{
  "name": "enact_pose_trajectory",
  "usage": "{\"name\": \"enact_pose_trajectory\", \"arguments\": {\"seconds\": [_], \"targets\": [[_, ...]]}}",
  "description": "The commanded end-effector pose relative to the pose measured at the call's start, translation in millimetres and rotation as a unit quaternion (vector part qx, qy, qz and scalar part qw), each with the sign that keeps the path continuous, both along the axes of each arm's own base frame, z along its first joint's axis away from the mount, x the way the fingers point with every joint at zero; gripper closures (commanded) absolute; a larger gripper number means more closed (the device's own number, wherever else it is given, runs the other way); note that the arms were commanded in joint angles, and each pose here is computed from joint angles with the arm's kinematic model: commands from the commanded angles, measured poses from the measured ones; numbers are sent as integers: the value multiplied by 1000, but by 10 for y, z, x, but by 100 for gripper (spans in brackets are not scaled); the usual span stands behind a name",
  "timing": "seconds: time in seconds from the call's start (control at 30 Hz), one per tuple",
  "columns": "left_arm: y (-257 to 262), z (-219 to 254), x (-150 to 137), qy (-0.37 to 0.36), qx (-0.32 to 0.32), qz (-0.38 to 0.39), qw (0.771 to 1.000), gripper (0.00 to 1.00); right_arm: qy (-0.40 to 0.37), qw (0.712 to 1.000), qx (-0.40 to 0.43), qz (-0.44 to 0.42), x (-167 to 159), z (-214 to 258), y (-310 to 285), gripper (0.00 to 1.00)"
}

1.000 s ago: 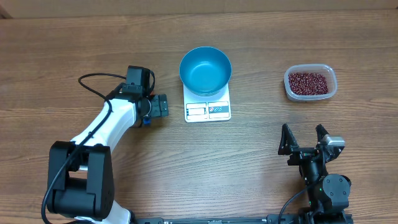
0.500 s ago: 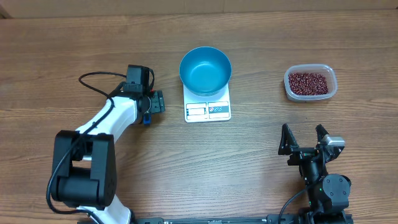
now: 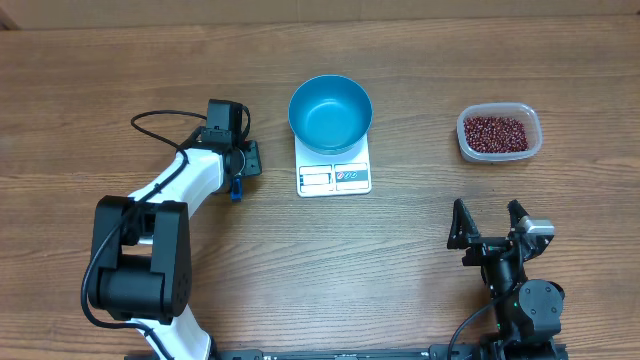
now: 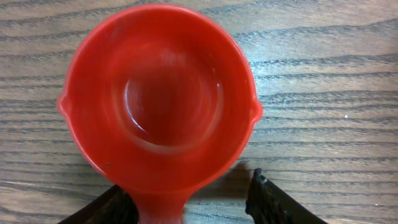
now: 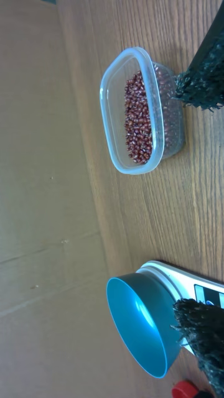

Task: Scoop item into bowl and weigh 150g on scale
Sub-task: 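Reach the left gripper to the red scoop's blue handle and grasp it, then lift the red scoop with the left gripper toward the blue bowl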

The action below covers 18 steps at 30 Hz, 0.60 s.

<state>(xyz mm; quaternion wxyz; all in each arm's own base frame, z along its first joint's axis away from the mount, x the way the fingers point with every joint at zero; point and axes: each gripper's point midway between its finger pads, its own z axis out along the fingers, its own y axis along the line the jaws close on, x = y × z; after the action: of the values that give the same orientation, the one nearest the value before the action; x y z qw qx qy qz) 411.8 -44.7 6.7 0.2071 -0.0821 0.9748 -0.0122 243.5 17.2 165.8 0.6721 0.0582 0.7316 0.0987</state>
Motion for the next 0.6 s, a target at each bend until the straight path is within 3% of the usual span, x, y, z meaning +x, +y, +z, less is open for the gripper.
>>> {"name": "enact_pose_trajectory", "arguments": {"seconds": [0.0, 0.57], "targets": [[50, 12, 74, -6, -1, 14, 1000, 46, -8, 1000, -2, -2, -3, 30, -3, 0], [122, 1, 61, 0, -13, 31, 999, 76, -8, 1000, -2, -2, -3, 30, -3, 0]]}}
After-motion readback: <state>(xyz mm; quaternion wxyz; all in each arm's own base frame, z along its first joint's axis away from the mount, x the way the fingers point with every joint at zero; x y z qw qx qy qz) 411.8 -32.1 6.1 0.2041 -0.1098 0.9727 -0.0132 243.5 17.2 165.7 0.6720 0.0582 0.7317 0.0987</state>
